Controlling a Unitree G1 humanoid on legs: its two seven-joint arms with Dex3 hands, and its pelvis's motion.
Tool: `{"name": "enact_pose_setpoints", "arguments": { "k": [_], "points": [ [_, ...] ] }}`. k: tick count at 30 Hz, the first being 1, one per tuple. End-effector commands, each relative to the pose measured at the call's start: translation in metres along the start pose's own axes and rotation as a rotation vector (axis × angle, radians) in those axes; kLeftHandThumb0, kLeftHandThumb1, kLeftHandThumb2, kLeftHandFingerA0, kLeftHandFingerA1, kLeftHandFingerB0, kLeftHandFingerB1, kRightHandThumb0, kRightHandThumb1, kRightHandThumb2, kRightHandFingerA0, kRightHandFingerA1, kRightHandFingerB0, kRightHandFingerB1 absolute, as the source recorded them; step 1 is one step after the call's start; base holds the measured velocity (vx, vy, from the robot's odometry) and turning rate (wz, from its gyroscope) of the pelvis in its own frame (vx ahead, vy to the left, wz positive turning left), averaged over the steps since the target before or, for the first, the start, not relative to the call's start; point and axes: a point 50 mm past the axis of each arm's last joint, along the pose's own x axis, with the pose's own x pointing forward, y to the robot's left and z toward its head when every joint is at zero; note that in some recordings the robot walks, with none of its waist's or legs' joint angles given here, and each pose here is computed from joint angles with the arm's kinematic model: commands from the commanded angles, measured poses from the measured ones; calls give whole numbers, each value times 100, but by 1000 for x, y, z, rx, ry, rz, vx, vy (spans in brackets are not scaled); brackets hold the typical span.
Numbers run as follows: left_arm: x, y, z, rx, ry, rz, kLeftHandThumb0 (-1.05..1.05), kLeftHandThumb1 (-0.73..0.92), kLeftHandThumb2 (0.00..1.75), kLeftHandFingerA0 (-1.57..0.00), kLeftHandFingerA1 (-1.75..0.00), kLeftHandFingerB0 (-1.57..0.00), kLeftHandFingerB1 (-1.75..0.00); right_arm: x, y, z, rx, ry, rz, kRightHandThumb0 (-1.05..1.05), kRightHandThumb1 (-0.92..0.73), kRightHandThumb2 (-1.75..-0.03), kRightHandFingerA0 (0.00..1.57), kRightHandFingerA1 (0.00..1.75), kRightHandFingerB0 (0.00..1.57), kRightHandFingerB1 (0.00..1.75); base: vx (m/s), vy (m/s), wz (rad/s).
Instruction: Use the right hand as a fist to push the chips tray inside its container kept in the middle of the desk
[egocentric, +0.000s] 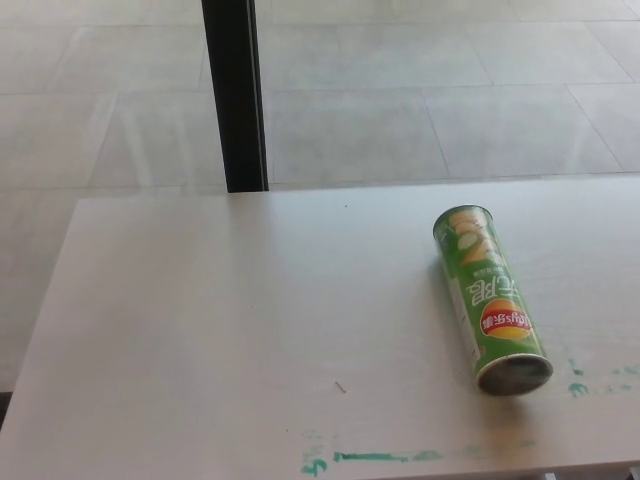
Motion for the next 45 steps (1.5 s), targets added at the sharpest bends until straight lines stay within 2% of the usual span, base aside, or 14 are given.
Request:
{"name": "enact_pose_setpoints", "arguments": {
  "k": [1, 2, 5, 6, 12, 13, 21, 22, 25, 29, 36, 37, 38, 45],
  "points": [
    [-2, 9, 1, 14, 0, 42, -70, 45, 125, -101, -130, -3, -72, -82, 31, -107, 890, 821, -698, -72, -84, -69, 96, 143, 46, 83, 0, 0, 0],
    [-2, 10, 2, 38, -9, 35, -105, 92, 86, -61, -144, -23, -105, -91, 38, -113, 913, 891, -693, -71, -87, -66, 77, 124, 54, 85, 0, 0, 0],
    [-2, 10, 2, 28, -6, 33, -105, 92, 90, -52, -152, -19, -114, -96, 47, -113, 920, 963, -714, -61, -68, -112, 77, 92, 90, 100, 0, 0, 0],
    [-2, 10, 3, 35, -5, 34, -105, 92, 91, -53, -152, -21, -116, -97, 50, -113, 927, 976, -708, -72, -88, -67, 66, 88, 83, 110, 0, 0, 0],
    [-1, 10, 4, 90, 10, 24, -105, 92, 96, -45, -143, -17, -109, -93, 67, -107, 975, 983, -622, -70, -92, -68, 62, 114, 58, 80, 0, 0, 0],
    [-1, 10, 5, 82, 15, 27, -105, 71, 133, -61, -115, -31, -87, -93, 69, -107, 978, 1010, -617, -69, -89, -67, 64, 103, 58, 80, 0, 0, 0],
    [-3, 11, 2, 140, 9, 14, -105, 92, 100, -48, -144, -20, -110, -92, 85, -102, 973, 1010, -474, -71, -92, -76, 58, 122, 55, 88, 0, 0, 0],
    [-2, 11, 2, 114, 22, 12, -105, 90, 98, -50, -145, -21, -114, -91, 88, -100, 919, 1023, -473, -64, -77, -119, 69, 114, 64, 92, 0, 0, 0],
    [-2, 11, 3, 146, 23, 8, -105, 91, 98, -57, -150, -23, -115, -90, 89, -99, 885, 1027, -487, -73, -92, -74, 58, 141, 66, 111, 0, 0, 0],
    [-2, 11, 3, 136, 27, 1, -105, 90, 99, -57, -147, -25, -114, -92, 92, -99, 882, 1010, -418, -68, -92, -73, 62, 127, 51, 80, 0, 0, 0],
    [-1, 10, 5, 112, 36, 2, -105, 92, 96, -55, -133, -26, -100, -93, 96, -96, 913, 998, -483, -68, -92, -70, 60, 137, 64, 110, 0, 0, 0],
    [-1, 10, 5, 113, 37, 2, -105, 88, 102, -49, -144, -23, -112, -92, 97, -96, 932, 1017, -497, -69, -70, -113, 69, 111, 73, 99, 0, 0, 0],
    [-1, 10, 6, 129, 36, 7, -105, 90, 99, -57, -136, -30, -105, -92, 98, -96, 970, 1042, -518, -71, -86, -68, 77, 131, 70, 99, 0, 0, 0],
    [-2, 11, 3, 163, 29, -5, -105, 89, 98, -55, -147, -24, -114, -93, 106, -93, 1011, 999, -460, -77, -83, -67, 74, 135, 71, 101, 0, 0, 0]
  ]
}}
